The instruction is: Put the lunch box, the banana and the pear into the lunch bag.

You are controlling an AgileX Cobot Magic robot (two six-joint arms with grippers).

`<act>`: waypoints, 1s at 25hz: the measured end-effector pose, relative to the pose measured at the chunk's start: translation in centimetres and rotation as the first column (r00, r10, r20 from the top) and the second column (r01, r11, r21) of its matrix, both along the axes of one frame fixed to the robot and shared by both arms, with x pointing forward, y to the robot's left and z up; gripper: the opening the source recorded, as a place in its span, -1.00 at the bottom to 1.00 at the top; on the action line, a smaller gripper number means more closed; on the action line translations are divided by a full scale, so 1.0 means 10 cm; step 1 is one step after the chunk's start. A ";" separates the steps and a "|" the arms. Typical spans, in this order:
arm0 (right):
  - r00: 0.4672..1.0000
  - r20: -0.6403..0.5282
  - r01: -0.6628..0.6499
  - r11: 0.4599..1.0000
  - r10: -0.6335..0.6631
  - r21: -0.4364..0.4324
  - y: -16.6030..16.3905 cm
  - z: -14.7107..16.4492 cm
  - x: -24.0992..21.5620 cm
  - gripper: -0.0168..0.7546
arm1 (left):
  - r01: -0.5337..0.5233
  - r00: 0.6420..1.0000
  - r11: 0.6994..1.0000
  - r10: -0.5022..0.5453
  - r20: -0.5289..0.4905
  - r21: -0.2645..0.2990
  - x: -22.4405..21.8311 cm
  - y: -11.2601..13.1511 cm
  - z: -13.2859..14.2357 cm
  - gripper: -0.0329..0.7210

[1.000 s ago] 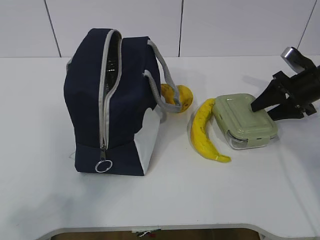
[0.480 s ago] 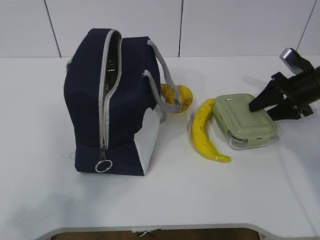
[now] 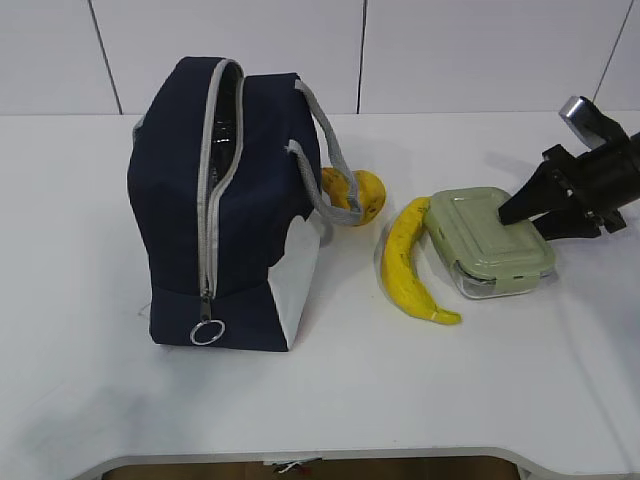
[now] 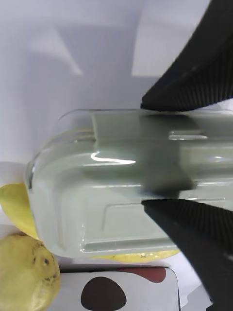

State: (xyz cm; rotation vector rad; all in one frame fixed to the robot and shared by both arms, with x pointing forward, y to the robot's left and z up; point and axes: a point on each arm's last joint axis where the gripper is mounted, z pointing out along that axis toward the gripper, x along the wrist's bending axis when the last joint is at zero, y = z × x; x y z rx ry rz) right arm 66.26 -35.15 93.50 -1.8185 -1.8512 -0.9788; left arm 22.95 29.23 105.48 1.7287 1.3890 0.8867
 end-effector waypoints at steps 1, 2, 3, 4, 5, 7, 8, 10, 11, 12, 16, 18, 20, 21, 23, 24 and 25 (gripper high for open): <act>1.000 0.000 0.000 1.000 0.000 0.000 0.00 0.00 0.00 0.24 | 0.000 1.000 1.000 0.000 0.000 0.000 0.00 0.00 0.00 -0.27; 1.000 0.000 0.000 1.000 0.000 0.000 0.00 0.00 0.00 0.22 | 0.000 1.000 1.000 0.000 0.000 0.000 0.00 0.00 0.00 -0.27; 1.000 0.000 0.000 1.000 0.000 0.000 0.00 0.00 0.00 0.19 | 0.000 1.000 1.000 0.000 0.000 0.000 0.00 0.00 0.00 -0.27; 1.000 0.001 0.001 1.000 -0.001 -0.001 0.00 0.00 0.00 0.15 | 0.000 1.000 1.000 0.000 0.000 0.000 0.00 0.00 0.00 -0.27; 1.000 0.001 0.001 1.000 -0.001 -0.001 0.00 0.00 0.00 0.11 | 0.000 1.000 1.000 0.000 0.000 0.000 0.00 0.00 0.00 -0.27; 1.000 0.001 0.002 1.000 -0.002 0.001 0.00 0.00 0.00 0.04 | 0.000 1.000 1.000 0.000 0.000 0.000 0.00 0.00 0.00 -0.27; 1.000 0.002 0.002 1.000 -0.002 0.001 0.00 0.00 0.00 0.02 | 0.000 1.000 1.000 0.000 0.000 0.000 0.00 0.00 0.00 -0.27; 1.000 0.002 0.002 1.000 -0.002 0.001 0.00 0.00 0.00 -0.01 | 0.000 1.000 1.000 0.000 0.000 0.003 0.00 0.00 0.00 -0.23; 1.000 0.002 0.002 1.000 -0.002 0.001 0.00 0.00 0.00 -0.02 | 0.000 1.000 1.000 0.000 0.000 0.003 0.00 0.00 0.00 -0.25; 1.000 0.001 0.003 1.000 -0.003 0.001 0.00 0.00 0.00 -0.03 | 0.000 1.000 1.000 0.000 0.000 0.003 0.00 0.00 0.00 -0.25; 1.000 -0.011 0.017 1.000 -0.017 0.005 0.00 0.01 0.00 -0.04 | 0.000 1.000 1.000 0.000 0.000 0.003 0.00 0.00 0.00 -0.26; 0.999 -0.024 0.027 1.000 -0.027 -0.006 -0.01 0.03 -0.01 -0.04 | 0.000 1.000 1.000 0.000 0.000 0.003 0.00 0.00 0.00 -0.26; 0.999 -0.035 0.035 0.999 -0.036 -0.019 -0.01 0.05 -0.02 -0.04 | 0.000 1.000 1.000 0.000 0.000 0.003 0.00 0.00 0.00 -0.26; 0.999 -0.034 0.036 0.999 -0.037 -0.030 -0.02 0.08 -0.03 -0.04 | 0.000 1.000 1.000 0.000 0.000 0.003 0.00 0.00 0.00 -0.26; 0.999 -0.033 0.035 0.998 -0.036 -0.049 -0.03 0.13 -0.04 -0.04 | 0.000 1.000 1.000 0.000 0.000 0.003 0.00 0.00 0.00 -0.26; 0.999 -0.031 0.036 0.998 -0.038 -0.058 -0.03 0.14 -0.05 -0.04 | 0.000 1.000 1.000 0.000 0.000 0.003 0.00 0.00 0.00 -0.26; 0.999 -0.029 0.037 0.998 -0.039 -0.059 -0.03 0.15 -0.05 -0.04 | 0.000 1.000 1.000 0.000 0.000 0.003 0.00 0.00 0.00 -0.26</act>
